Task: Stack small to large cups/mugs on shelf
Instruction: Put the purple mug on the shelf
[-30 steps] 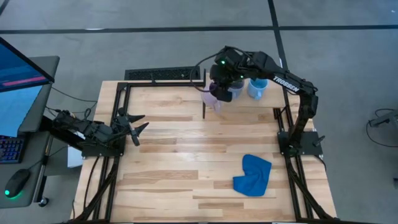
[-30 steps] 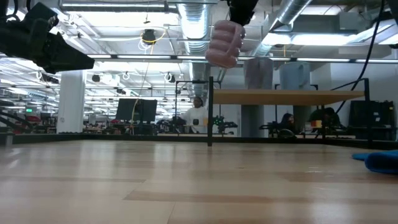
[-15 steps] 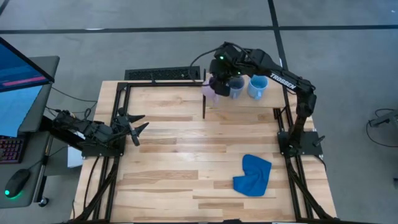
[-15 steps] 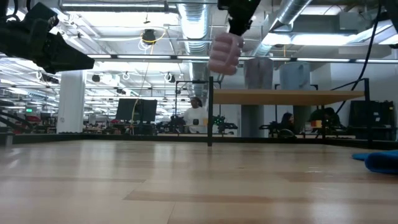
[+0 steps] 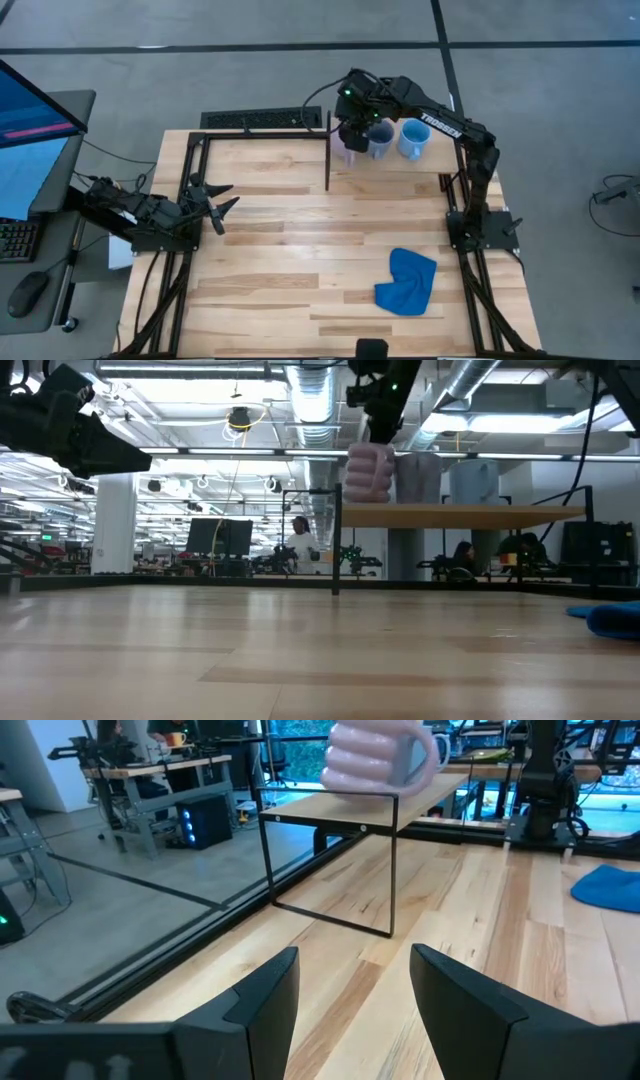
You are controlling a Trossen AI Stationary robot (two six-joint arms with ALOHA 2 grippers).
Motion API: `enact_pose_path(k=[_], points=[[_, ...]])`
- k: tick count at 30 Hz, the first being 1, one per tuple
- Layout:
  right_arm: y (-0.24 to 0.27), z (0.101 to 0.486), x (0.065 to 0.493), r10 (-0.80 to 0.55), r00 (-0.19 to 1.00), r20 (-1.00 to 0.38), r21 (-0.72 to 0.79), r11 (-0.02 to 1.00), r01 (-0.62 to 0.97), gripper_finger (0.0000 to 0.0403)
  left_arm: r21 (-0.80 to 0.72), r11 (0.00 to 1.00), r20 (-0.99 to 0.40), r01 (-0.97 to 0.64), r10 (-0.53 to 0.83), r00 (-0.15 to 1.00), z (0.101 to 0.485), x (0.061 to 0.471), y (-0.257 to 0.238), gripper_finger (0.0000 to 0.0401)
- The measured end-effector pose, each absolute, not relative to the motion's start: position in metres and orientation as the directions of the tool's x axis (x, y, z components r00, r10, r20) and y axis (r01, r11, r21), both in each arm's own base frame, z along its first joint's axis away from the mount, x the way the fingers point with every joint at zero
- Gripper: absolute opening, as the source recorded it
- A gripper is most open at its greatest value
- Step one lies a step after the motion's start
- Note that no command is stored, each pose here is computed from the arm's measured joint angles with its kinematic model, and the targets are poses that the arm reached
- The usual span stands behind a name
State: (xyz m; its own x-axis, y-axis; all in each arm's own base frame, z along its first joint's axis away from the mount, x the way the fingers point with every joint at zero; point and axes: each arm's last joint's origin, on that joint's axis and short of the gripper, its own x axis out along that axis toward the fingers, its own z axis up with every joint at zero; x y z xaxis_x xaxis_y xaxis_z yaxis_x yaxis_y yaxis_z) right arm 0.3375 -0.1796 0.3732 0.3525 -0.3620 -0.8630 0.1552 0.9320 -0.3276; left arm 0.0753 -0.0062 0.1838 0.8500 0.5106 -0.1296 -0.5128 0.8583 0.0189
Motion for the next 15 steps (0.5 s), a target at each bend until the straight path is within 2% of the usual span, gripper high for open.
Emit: enact_pose_path(k=[15], points=[[-0.190, 0.364, 0.340, -0.377, 0.316, -0.871, -0.323, 0.923, 0.211, 0.0032, 0.021, 0.859, -0.132, -0.512, 0.510, 0.850, 0.184, 0.075, -0.006, 0.0184]])
